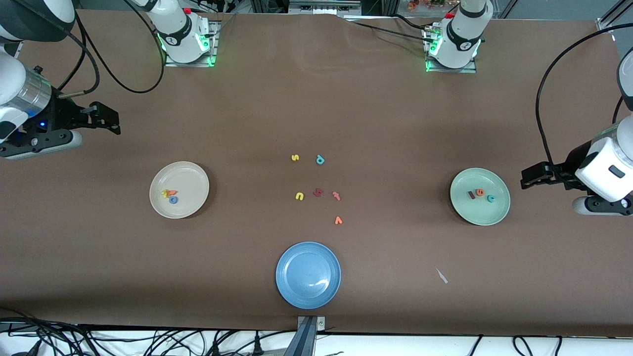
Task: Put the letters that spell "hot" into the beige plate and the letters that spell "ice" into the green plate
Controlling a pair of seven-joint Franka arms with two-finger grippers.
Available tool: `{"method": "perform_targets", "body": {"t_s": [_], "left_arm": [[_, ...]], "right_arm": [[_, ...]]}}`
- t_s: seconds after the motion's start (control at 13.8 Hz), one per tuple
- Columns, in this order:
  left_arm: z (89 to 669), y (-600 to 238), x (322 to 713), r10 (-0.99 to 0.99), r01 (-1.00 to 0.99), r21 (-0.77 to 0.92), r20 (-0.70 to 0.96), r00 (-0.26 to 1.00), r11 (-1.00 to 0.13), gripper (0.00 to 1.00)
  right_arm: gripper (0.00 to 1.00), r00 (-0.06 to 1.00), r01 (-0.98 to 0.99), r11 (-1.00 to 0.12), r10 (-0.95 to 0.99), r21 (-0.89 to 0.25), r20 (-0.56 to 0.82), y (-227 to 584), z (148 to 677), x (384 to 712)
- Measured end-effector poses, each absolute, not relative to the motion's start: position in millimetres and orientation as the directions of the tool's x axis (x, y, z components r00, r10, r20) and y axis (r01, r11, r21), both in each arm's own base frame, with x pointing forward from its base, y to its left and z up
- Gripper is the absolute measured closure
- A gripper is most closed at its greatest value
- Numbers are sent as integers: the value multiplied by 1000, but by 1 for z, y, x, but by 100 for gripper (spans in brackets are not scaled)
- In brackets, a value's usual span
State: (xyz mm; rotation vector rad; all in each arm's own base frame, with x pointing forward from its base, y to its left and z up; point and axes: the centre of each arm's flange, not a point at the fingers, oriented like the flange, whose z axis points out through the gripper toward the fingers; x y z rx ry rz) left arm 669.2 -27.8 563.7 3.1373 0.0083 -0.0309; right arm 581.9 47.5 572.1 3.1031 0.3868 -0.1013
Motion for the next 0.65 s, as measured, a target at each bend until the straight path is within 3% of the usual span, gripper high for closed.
{"method": "perform_targets", "body": {"t_s": [0.65], "left_arm": [[564,-28,669,5,5,4,-20,1000,-1000,0]], "right_arm": [[0,975,215,-976,213,30,-59,27,582,584]]}}
